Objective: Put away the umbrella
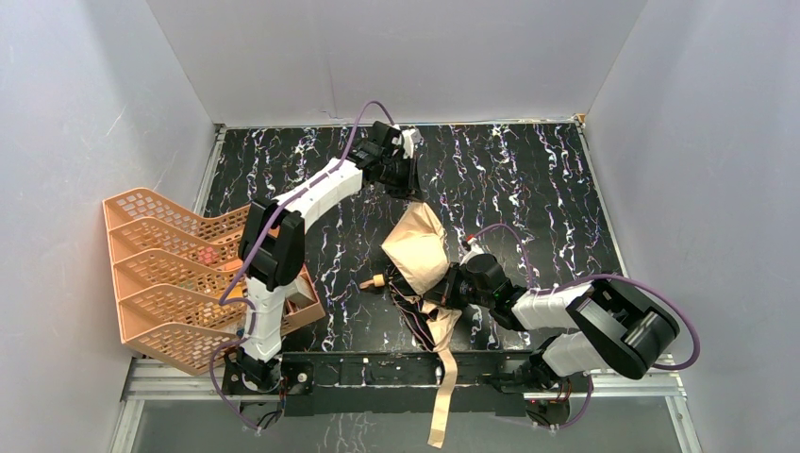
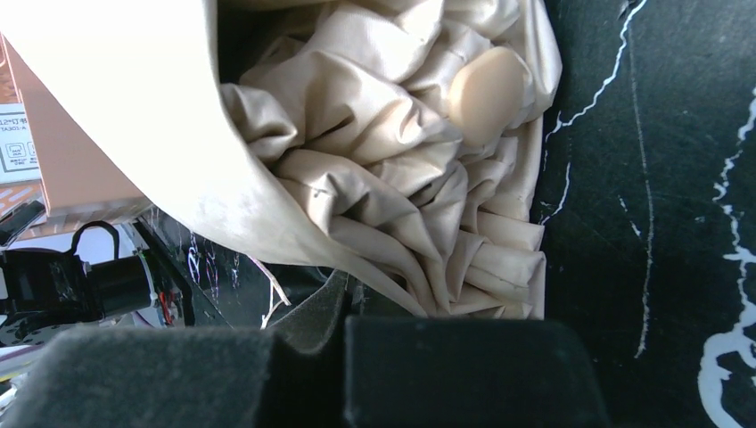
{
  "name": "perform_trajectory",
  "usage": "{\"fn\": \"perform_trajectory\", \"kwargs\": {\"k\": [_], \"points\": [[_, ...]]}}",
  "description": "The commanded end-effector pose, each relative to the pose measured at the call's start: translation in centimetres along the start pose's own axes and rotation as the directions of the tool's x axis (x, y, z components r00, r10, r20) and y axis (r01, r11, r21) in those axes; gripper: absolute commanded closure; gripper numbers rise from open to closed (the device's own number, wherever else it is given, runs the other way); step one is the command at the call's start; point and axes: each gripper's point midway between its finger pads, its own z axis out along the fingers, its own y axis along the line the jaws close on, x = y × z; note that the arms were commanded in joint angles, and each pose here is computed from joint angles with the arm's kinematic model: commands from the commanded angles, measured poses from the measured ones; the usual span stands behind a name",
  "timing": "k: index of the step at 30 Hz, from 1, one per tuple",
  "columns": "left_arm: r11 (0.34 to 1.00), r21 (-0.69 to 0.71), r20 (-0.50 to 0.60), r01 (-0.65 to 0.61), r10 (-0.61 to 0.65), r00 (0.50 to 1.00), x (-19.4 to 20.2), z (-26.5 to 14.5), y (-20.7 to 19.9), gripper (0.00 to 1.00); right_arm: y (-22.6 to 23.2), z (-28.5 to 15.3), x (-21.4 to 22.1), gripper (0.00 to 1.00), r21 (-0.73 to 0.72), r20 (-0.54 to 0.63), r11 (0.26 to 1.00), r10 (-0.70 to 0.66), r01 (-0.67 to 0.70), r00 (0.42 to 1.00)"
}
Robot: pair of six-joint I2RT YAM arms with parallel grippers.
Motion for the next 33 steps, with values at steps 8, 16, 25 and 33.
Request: {"fn": "perform_trajectory", "kwargs": {"k": [8,16,25,33], "points": [[0.981,-0.195,0.239,0.017,0.03,0.97,-6.3,-5.0,0.7,1.0,-8.3,-1.7,5.0,1.0,0.299,-0.148,0.954,0.038,0.008,0.988],[0.916,-0.396,0.242,0.065,0.035,0.97,-4.8,-6.6,4.6,1.0,-8.2,-1.5,5.0,1.0,0.299,-0.155,0.954,0.035,0.013,0.987],[0.856,-0.504,0.35,0.115,0.081,0.933,-6.6,-10.5,5.5,1.0,-8.3,-1.5,5.0,1.0,0.299,-0.159,0.954,0.036,0.013,0.987],[0.949,-0.31,0.326,0.055,0.052,0.944,-4.8,-8.4,2.8,0.7,-8.2,-1.3,5.0,1.0,0.296,-0.164,0.955,0.036,0.014,0.986]]}}
